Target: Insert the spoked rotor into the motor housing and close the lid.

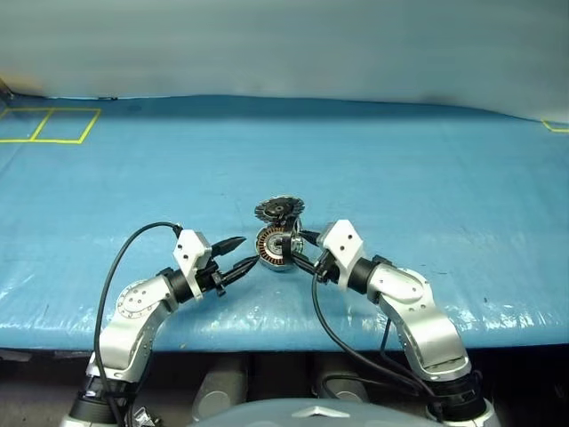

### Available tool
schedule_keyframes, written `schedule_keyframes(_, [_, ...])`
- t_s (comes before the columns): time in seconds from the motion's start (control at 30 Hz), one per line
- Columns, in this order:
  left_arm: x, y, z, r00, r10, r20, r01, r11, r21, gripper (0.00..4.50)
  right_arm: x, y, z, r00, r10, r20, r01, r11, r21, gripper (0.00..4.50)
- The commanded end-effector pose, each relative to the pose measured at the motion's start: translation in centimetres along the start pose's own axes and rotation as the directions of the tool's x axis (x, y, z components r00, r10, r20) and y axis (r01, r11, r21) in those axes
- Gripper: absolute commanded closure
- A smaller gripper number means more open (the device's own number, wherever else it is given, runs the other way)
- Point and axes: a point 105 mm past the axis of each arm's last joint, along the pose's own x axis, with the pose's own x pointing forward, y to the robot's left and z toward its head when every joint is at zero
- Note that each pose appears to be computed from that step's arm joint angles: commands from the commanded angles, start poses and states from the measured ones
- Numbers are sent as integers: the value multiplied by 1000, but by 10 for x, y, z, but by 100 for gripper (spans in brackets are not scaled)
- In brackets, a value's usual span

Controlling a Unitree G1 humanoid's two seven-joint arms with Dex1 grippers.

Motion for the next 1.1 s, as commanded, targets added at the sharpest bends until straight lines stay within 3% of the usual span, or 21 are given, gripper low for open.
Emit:
schedule_keyframes(0.03, [2, -6, 7, 999, -16, 30, 15, 999, 30, 191, 2, 0, 10, 1000, 18, 22, -17, 997, -76, 266])
schedule_keyframes(0.4, [8, -9, 5, 999, -25, 46, 24, 999, 25, 191, -2, -2, 13, 994, 95, -61, -107, 965, -238, 266])
schedule_keyframes(1.03, [11, -12, 5, 998, -41, 44, 39, 999, 30, 191, 3, -8, 4, 991, 61, -120, -97, 939, -330, 266])
schedule_keyframes(1.1, [11, -12, 5, 998, -42, 44, 41, 999, 29, 191, 4, -8, 5, 992, 61, -114, -96, 935, -340, 194])
